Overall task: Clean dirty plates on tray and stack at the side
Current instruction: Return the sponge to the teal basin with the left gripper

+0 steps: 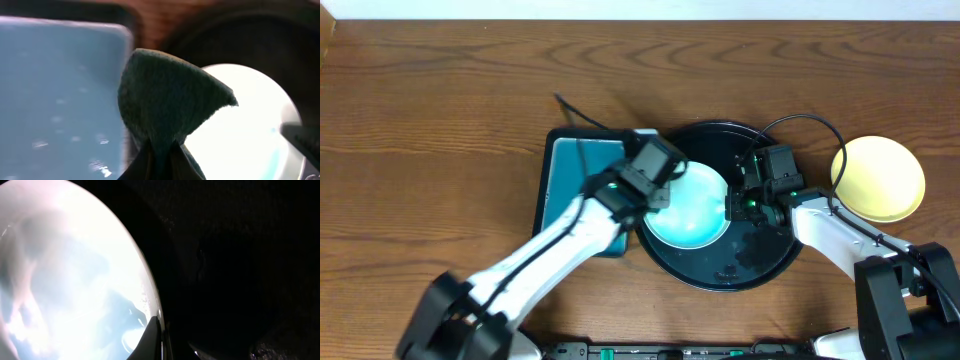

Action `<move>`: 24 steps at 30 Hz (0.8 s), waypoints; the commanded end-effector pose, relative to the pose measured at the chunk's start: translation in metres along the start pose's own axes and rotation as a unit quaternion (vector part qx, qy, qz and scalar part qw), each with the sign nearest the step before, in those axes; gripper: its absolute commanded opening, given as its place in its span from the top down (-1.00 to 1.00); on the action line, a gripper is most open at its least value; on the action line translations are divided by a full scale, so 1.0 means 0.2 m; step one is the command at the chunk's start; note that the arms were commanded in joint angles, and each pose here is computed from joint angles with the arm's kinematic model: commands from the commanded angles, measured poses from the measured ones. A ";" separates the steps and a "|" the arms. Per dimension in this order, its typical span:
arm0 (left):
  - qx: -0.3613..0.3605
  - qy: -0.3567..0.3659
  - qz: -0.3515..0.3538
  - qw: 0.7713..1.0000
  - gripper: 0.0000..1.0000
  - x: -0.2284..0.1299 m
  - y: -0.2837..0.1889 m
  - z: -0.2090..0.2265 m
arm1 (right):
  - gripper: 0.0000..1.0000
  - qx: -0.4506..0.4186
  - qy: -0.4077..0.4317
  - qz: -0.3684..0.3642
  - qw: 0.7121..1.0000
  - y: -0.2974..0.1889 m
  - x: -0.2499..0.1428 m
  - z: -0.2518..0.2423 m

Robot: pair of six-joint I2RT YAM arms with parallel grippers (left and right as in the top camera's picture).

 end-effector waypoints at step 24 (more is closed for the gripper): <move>0.077 -0.039 0.147 0.985 0.85 -0.04 0.31 0.61 | 0.98 -0.038 0.005 0.018 0.999 0.04 -0.05 -0.07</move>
Point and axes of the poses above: each gripper's point midway between its finger pads, its own y axis out along the fingers, its own z axis along the line the jaws close on, x = y × z, the point moved 4 cm from there along -y, back along the fingers, and after that the axes turned 2 degrees about -y, right-handed, at the moved point
